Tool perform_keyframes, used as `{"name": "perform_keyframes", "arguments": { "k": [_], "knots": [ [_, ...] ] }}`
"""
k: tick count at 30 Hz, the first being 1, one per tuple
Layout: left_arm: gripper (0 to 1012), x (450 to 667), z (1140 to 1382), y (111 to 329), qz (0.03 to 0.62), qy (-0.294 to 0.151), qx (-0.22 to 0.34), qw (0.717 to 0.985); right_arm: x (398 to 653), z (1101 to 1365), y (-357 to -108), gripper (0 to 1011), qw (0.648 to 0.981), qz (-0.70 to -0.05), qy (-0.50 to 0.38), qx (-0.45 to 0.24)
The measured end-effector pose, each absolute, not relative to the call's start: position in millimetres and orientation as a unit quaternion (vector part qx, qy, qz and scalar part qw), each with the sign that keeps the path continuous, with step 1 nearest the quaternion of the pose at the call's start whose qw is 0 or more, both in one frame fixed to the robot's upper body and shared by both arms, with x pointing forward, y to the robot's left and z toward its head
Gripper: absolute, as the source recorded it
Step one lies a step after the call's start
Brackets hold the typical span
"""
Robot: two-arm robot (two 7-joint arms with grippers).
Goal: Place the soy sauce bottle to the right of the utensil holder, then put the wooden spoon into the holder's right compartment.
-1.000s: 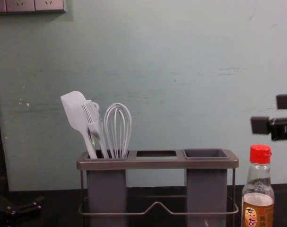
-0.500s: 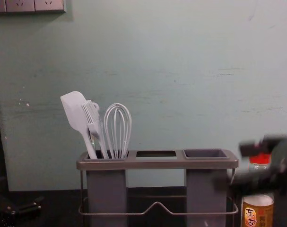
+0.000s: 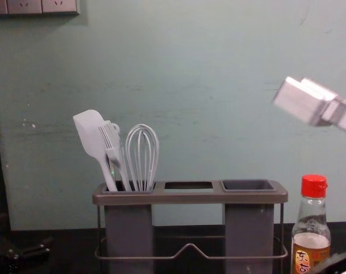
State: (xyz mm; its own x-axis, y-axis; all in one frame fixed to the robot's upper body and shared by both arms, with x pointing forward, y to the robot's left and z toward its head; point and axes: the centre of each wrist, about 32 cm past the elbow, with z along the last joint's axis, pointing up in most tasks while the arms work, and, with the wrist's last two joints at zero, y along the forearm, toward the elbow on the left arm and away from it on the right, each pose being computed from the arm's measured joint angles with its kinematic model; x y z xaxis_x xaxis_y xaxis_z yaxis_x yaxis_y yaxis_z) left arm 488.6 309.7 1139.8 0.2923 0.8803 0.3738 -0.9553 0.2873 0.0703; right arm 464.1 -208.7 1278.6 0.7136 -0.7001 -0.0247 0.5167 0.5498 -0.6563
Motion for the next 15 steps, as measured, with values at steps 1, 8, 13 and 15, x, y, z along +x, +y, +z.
{"name": "perform_keyframes", "arguments": {
  "k": [1, 8, 13, 15],
  "knots": [
    [1005, 489, 1140, 310, 0.58, -0.132, 0.141, 0.791, 466, 1279, -207, 1003, 0.866, -0.353, 0.148, -0.323],
    [1005, 489, 1140, 310, 0.58, -0.132, 0.141, 0.791, 479, 1273, -196, 1003, 0.843, -0.373, 0.164, -0.35],
    [1005, 489, 1140, 310, 0.58, -0.132, 0.141, 0.791, 487, 1269, -190, 1003, 0.837, -0.377, 0.162, -0.362],
    [1005, 489, 1140, 310, 0.58, -0.132, 0.141, 0.791, 491, 1267, -188, 1003, 0.836, -0.376, 0.159, -0.366]
  ]
}}
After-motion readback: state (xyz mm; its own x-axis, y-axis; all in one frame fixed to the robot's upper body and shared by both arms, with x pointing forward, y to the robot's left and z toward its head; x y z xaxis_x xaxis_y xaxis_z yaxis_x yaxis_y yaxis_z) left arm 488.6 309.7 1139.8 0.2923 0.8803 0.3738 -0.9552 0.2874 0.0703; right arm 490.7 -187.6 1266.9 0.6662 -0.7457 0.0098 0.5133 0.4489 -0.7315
